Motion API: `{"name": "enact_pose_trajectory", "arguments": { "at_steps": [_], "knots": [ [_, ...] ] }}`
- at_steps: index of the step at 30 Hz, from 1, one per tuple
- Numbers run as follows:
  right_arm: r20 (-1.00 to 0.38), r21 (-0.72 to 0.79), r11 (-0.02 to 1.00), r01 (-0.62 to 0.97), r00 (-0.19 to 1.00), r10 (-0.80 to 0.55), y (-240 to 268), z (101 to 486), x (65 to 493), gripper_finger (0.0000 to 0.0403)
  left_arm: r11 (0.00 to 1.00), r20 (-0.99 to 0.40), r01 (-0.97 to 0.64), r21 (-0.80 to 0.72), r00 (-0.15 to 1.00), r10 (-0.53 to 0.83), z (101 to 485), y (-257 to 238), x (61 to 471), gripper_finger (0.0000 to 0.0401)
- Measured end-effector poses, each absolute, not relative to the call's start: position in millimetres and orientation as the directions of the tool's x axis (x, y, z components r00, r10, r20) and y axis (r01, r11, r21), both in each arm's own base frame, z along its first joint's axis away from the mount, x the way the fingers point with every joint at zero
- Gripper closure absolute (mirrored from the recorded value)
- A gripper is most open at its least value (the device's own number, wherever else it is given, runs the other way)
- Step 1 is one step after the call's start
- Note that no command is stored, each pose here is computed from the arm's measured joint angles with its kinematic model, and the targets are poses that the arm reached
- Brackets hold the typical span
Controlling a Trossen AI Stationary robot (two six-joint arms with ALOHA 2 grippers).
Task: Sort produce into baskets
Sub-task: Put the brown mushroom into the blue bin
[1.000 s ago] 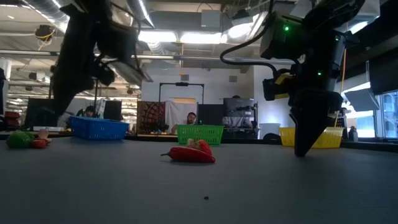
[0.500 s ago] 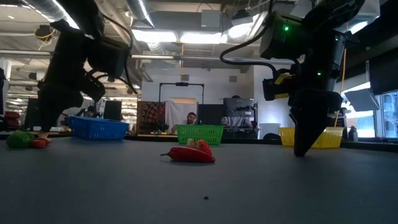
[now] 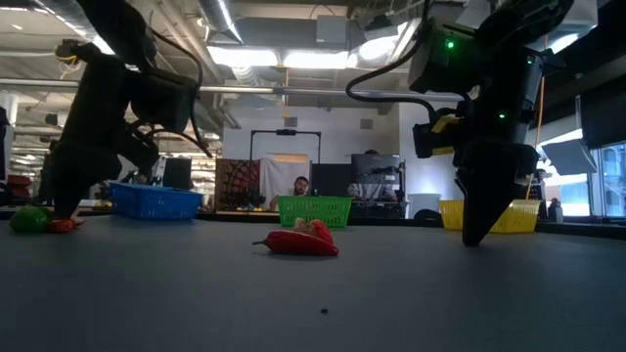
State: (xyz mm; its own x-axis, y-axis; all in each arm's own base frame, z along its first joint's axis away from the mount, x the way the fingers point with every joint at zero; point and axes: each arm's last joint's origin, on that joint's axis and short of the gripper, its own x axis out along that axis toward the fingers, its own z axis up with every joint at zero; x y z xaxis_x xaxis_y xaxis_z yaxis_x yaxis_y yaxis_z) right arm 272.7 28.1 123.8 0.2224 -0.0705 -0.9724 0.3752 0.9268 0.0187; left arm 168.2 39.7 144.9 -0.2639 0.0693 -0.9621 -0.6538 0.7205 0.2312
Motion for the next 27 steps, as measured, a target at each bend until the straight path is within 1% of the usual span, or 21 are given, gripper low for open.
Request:
{"name": "enact_pose_trajectory", "arguments": {
  "at_steps": [8, 13, 18, 27],
  "knots": [
    [-0.972, 0.019, 0.927, 0.375, 0.223, -0.07, 28, 124, 273, 0.0228, 0.751, -0.963, -0.621, 0.223, -0.259, 0.072, 145, 40, 169, 0.0366],
    [-0.972, 0.019, 0.927, 0.375, 0.223, -0.07, 28, 124, 273, 0.0228, 0.762, -0.966, -0.61, 0.216, -0.247, 0.076, 145, 40, 170, 0.0392],
    [-0.972, 0.019, 0.927, 0.375, 0.223, -0.07, 28, 124, 273, 0.0228, 0.763, -0.968, -0.61, 0.212, -0.239, 0.078, 146, 41, 172, 0.0396],
    [-0.972, 0.019, 0.927, 0.375, 0.223, -0.07, 28, 124, 273, 0.0228, 0.782, -0.98, -0.596, 0.184, -0.168, 0.103, 163, 44, 188, 0.038]
  ]
}}
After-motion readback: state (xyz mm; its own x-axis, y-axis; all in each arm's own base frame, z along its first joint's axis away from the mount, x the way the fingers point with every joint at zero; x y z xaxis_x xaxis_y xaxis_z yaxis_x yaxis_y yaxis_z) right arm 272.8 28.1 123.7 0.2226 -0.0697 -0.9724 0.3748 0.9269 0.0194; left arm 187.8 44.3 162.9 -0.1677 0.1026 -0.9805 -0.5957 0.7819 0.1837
